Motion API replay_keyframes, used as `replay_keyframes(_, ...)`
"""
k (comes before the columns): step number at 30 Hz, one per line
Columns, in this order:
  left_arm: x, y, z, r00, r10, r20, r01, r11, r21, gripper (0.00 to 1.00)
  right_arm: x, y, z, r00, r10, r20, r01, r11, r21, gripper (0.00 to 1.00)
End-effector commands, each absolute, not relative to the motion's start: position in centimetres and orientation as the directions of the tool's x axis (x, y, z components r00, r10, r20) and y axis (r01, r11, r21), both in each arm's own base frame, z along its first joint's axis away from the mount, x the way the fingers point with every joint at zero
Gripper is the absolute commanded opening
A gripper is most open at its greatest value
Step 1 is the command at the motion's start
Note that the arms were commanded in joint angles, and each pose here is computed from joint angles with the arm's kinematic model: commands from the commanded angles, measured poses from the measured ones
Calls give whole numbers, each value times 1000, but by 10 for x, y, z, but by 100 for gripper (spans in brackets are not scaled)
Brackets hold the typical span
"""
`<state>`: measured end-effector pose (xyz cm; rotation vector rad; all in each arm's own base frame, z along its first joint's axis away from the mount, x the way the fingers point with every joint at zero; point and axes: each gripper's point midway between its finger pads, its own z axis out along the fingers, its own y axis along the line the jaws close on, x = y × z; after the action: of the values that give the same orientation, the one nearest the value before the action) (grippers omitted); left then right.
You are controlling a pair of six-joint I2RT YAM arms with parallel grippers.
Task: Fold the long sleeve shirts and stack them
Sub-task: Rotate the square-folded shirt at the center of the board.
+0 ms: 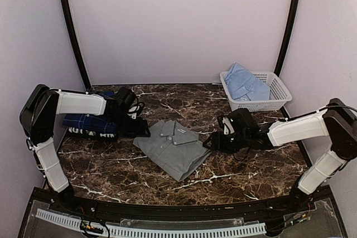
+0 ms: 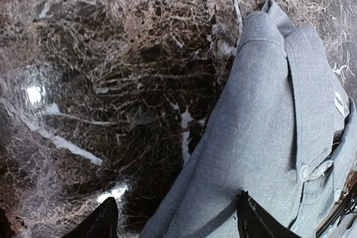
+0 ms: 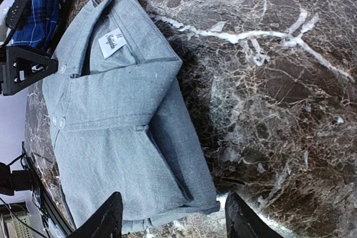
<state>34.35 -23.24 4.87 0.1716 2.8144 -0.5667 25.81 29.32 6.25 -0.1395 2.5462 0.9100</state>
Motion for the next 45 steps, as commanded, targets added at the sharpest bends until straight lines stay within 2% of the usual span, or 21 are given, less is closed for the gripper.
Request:
replay_keyframes(1,333,-237,45,-961,73,-267,183,891,-415,70,260,305,61,-894,69,-442,-240,760,604,57)
replay_keyframes(7,311,-241,37,-972,76,-221,174,866,-469,59,261,308,47,-903,54,-426,-235,769,595,45)
replay_keyframes(11,291,-248,40,-974,94,-205,186,850,-493,43,271,306,45,-891,34,-452,-249,797,550,36)
replay_keyframes(13,279,-252,41,-974,109,-200,196,850,-490,29,279,308,43,-884,12,-467,-271,802,533,28)
replay_keyframes(16,255,-261,46,-973,131,-192,211,848,-486,21,297,310,41,-874,-10,-487,-298,803,517,13)
replay_keyframes(18,240,-264,48,-974,134,-185,208,856,-473,17,311,310,36,-868,-26,-495,-312,806,503,7)
replay_keyframes(22,211,-260,42,-981,115,-155,173,881,-440,16,341,310,38,-848,-58,-527,-349,809,472,7)
replay_keyframes(24,202,-258,39,-984,108,-144,160,892,-424,18,355,311,42,-838,-79,-540,-369,811,453,16)
replay_keyframes(26,196,-255,40,-984,102,-143,153,900,-408,26,364,310,46,-832,-101,-545,-377,824,423,29)
replay_keyframes(27,196,-253,43,-984,97,-150,150,904,-400,36,368,310,51,-824,-107,-557,-385,827,410,34)
replay_keyframes(28,197,-253,47,-984,89,-157,146,904,-402,41,368,309,55,-824,-119,-555,-388,832,397,39)
replay_keyframes(30,203,-252,61,-978,73,-194,146,907,-395,54,369,308,68,-815,-129,-564,-395,836,380,42)
replay_keyframes(32,210,-250,78,-971,53,-233,143,910,-389,56,364,305,80,-810,-132,-571,-397,841,368,42)
replay_keyframes(37,226,-254,109,-950,29,-311,156,906,-393,50,326,314,102,-809,-148,-569,-426,815,393,37)
replay_keyframes(42,239,-273,103,-952,56,-301,182,894,-410,39,277,346,103,-822,-194,-536,-477,748,461,27)
replay_keyframes(45,250,-287,102,-946,71,-317,209,880,-426,34,258,357,92,-836,-206,-509,-479,727,492,26)
